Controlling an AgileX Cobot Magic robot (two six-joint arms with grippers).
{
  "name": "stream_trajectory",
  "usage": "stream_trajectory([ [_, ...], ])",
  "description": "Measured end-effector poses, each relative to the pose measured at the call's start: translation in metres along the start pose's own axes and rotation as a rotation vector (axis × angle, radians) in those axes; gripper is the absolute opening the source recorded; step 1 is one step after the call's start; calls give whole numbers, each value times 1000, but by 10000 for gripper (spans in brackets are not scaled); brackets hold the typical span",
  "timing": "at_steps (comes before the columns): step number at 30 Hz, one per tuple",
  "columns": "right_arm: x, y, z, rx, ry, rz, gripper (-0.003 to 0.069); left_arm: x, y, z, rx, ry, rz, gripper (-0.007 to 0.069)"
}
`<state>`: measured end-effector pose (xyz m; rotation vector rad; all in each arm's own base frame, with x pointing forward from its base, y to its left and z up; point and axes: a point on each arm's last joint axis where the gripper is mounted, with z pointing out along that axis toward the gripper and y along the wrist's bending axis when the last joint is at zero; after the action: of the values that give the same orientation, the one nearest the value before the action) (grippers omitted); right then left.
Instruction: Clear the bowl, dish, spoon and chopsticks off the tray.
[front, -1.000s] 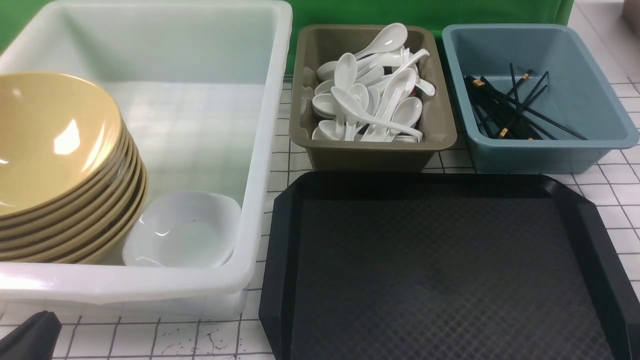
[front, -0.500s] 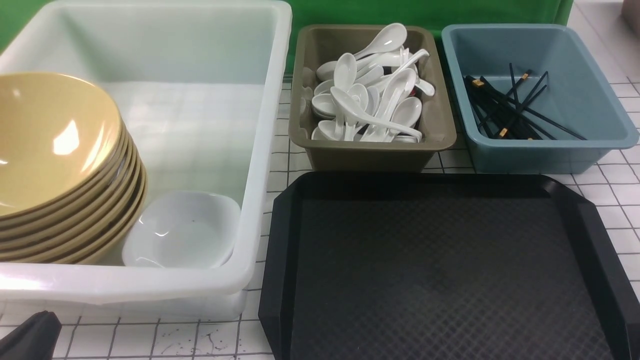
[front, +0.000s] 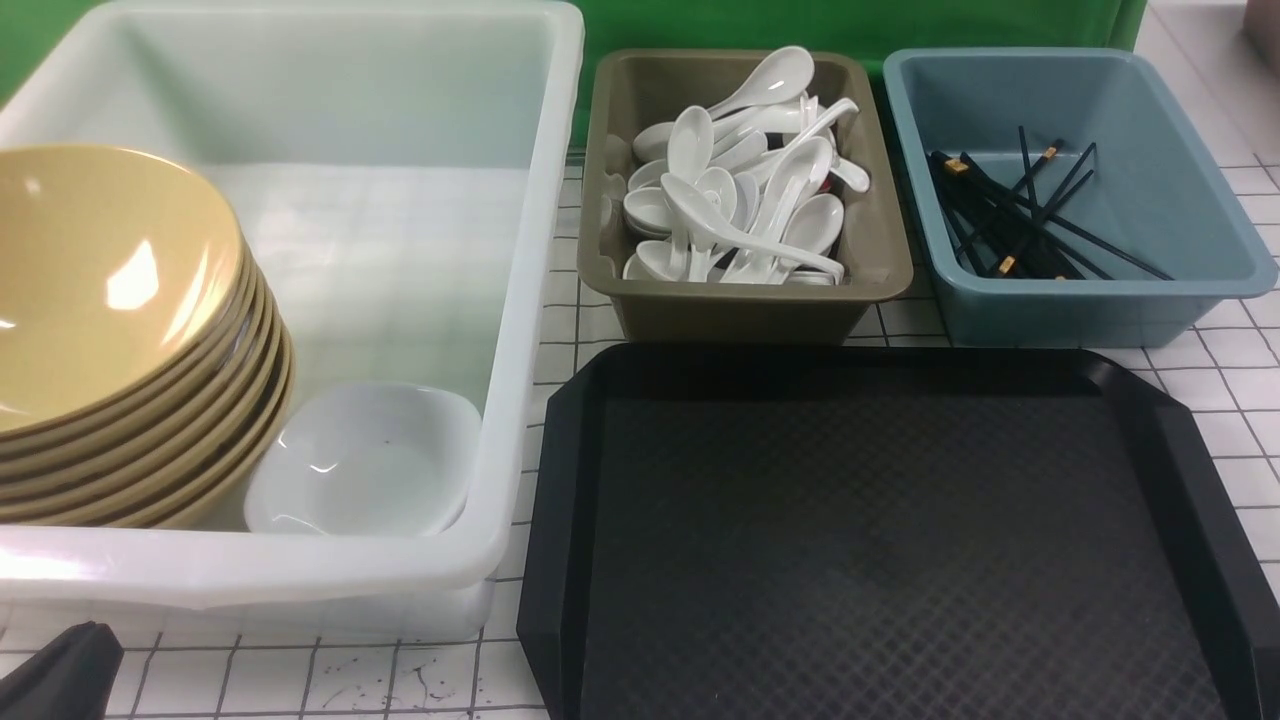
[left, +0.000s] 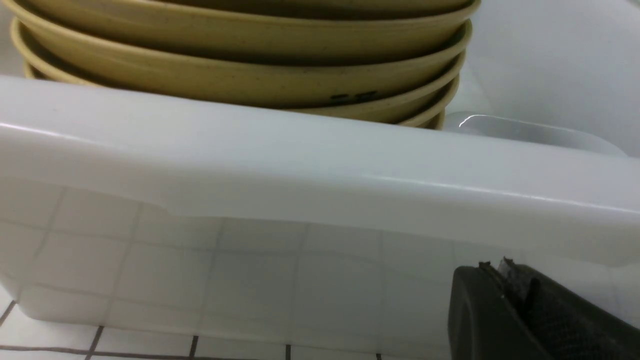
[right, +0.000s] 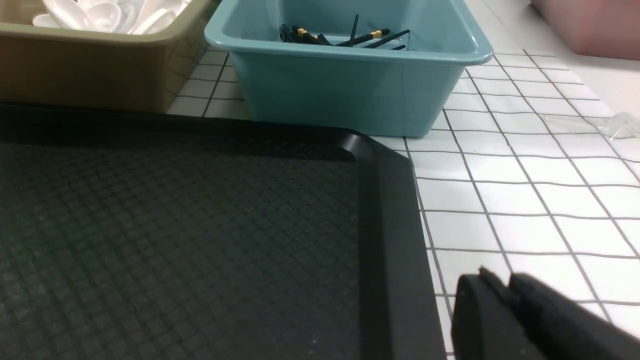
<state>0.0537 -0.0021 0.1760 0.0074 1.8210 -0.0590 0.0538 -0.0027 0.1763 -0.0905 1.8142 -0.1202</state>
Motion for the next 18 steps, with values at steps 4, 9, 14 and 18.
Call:
stream_trajectory([
  [4,0,0,0,0,0,0,117,0,0,0,0,0,0,-6],
  [9,0,0,0,0,0,0,124,0,0,0,0,1,1,-6],
  [14,0,0,0,0,0,0,129,0,0,0,0,1,1,-6],
  [18,0,0,0,0,0,0,133,0,0,0,0,1,1,-6],
])
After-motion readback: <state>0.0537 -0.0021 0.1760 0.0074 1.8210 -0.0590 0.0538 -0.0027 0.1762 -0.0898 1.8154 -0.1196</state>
